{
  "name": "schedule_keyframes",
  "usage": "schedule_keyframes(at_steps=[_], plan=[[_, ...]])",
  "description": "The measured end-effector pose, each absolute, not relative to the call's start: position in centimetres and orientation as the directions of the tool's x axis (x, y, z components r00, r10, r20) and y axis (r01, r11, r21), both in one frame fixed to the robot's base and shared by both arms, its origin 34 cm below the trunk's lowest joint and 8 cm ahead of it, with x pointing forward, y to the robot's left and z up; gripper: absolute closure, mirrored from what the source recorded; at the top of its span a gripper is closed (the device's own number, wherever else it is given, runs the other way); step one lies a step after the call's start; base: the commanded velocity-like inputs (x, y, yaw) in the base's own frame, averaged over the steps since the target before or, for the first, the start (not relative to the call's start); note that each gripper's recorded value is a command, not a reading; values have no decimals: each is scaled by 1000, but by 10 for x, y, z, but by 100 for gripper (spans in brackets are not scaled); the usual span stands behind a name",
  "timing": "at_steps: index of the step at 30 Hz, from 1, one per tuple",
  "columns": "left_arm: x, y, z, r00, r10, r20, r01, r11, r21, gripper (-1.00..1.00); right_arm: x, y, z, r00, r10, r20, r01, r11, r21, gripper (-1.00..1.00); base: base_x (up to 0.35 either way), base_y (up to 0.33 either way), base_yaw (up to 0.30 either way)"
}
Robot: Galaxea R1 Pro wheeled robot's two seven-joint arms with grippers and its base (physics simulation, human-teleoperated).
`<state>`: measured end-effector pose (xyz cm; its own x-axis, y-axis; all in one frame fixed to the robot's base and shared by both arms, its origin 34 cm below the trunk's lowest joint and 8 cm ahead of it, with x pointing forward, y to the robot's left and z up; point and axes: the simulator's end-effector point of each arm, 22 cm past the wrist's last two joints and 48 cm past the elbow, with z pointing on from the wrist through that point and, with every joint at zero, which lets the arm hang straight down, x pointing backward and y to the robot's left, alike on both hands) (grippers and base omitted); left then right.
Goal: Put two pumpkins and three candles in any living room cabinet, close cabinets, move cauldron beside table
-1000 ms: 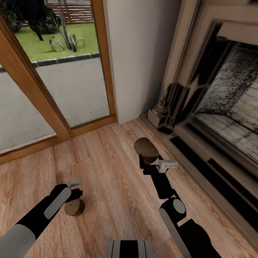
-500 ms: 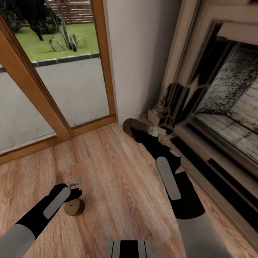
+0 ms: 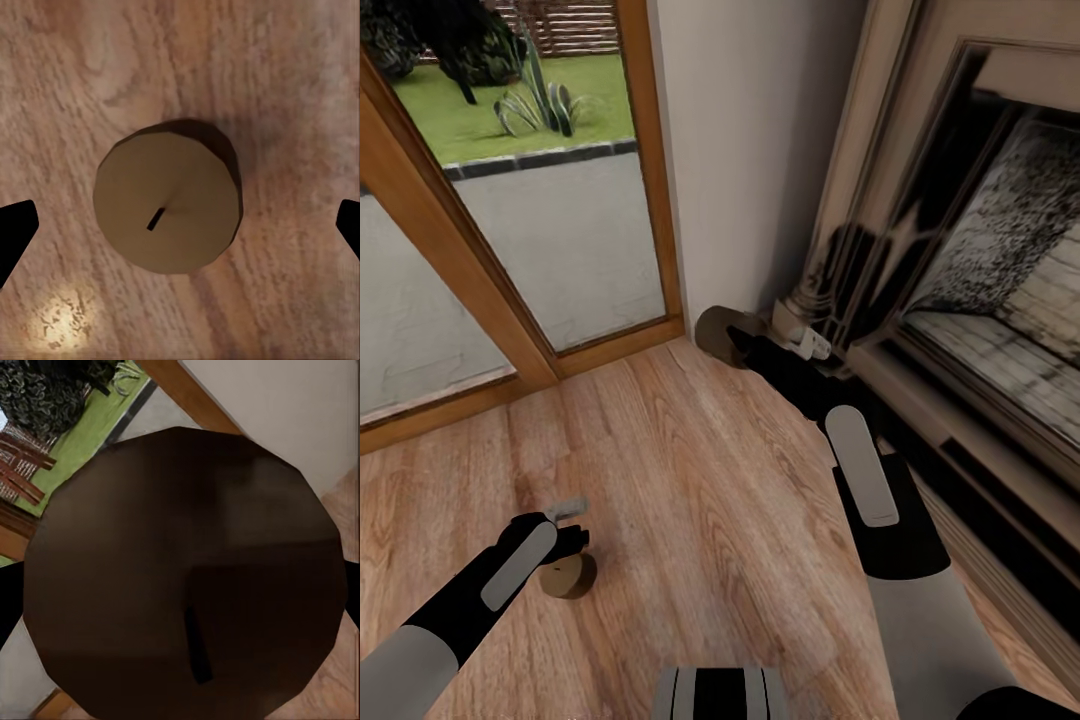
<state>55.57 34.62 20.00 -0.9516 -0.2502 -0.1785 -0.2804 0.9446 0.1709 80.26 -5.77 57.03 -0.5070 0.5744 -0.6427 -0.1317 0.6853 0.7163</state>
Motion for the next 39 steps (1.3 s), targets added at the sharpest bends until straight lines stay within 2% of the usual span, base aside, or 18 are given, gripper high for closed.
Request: schedule_keyframes(at_steps=[26,39], plan=[[545,341,171,-961,-242,-137,-263,950,171,-100,806,-66,511,-550,565,-615,-94,690,718,100,0,0,0],[546,345,172,-960,-243,-140,-266,948,176,-100,806,-65,511,-552,564,-614,-95,690,718,100,16,87,0]])
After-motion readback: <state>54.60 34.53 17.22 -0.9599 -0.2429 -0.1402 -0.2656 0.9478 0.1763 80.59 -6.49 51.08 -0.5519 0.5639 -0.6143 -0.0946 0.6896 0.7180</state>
